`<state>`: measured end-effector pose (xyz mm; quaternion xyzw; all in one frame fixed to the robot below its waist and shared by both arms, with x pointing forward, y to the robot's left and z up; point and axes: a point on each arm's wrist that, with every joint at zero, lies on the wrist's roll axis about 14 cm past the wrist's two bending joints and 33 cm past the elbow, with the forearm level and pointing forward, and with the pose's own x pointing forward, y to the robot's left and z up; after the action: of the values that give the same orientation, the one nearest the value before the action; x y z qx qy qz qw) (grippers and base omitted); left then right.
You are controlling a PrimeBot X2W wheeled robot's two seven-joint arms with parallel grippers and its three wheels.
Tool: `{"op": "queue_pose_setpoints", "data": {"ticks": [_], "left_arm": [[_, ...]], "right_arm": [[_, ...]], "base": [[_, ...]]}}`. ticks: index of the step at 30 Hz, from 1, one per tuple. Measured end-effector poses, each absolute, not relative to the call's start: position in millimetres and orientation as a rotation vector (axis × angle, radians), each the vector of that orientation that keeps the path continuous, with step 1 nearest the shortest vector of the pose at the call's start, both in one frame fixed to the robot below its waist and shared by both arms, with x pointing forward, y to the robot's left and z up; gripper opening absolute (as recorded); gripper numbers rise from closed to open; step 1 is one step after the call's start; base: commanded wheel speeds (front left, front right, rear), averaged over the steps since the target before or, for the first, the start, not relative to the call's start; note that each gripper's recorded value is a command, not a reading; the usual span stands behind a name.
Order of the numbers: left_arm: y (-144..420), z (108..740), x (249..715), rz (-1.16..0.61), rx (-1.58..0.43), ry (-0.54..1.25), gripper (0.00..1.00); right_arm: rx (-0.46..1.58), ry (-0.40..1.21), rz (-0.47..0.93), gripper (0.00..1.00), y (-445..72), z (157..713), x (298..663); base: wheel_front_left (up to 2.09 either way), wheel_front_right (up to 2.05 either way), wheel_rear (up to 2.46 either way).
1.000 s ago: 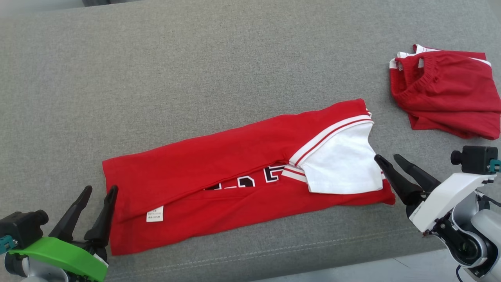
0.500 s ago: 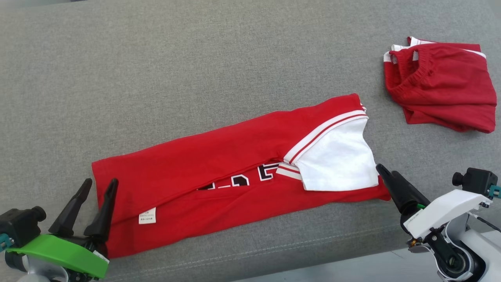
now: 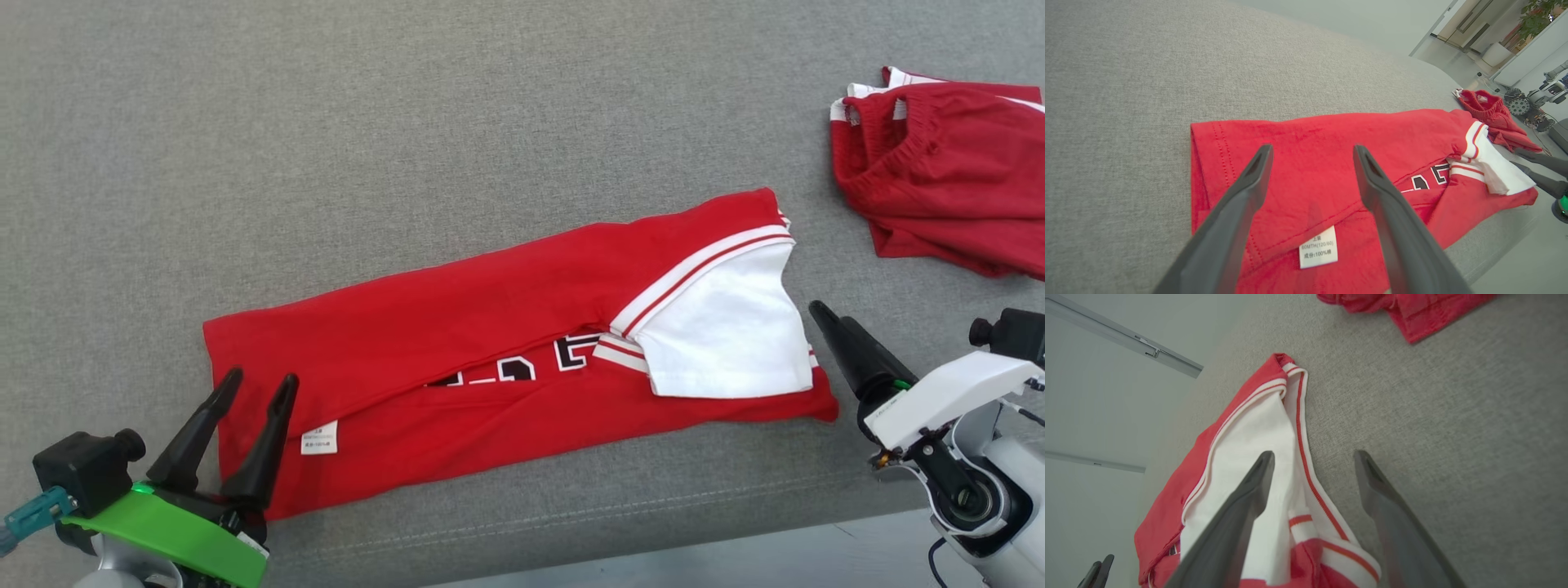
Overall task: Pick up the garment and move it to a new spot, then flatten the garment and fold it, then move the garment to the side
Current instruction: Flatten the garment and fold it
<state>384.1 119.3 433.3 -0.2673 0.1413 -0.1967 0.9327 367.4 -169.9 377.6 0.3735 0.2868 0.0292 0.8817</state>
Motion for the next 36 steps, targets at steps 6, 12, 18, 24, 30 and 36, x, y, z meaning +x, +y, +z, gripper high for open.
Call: {"op": "queue_pose_setpoints", "data": {"ticks": [6,12,18,24,30,36], "left_arm": [[123,435,381,-0.384,-0.555,0.281,1.0],[127,437,378,-0.368,-0.559,0.276,1.0],[133,439,375,-0.346,-0.553,0.264,1.0],[136,445,374,-0.334,-0.555,0.244,1.0],[142,448,377,-0.32,-0.551,0.228,1.0],[144,450,379,-0.315,-0.55,0.22,1.0]], "right_arm": [[0.74,0.671,0.105,1.0,-164,368,373],[0.724,0.751,0.171,1.0,-146,358,375],[0.739,0.777,0.212,1.0,-132,358,387],[0.795,0.831,0.207,0.99,-126,353,388],[0.845,0.86,0.174,0.0,-129,347,388],[0.886,0.852,0.17,0.0,-130,348,391]], "base": [[0.0,0.0,0.0],[0.0,0.0,0.0],[0.0,0.0,0.0],[0.0,0.0,0.0],[0.0,0.0,0.0],[0.0,0.0,0.0]]}}
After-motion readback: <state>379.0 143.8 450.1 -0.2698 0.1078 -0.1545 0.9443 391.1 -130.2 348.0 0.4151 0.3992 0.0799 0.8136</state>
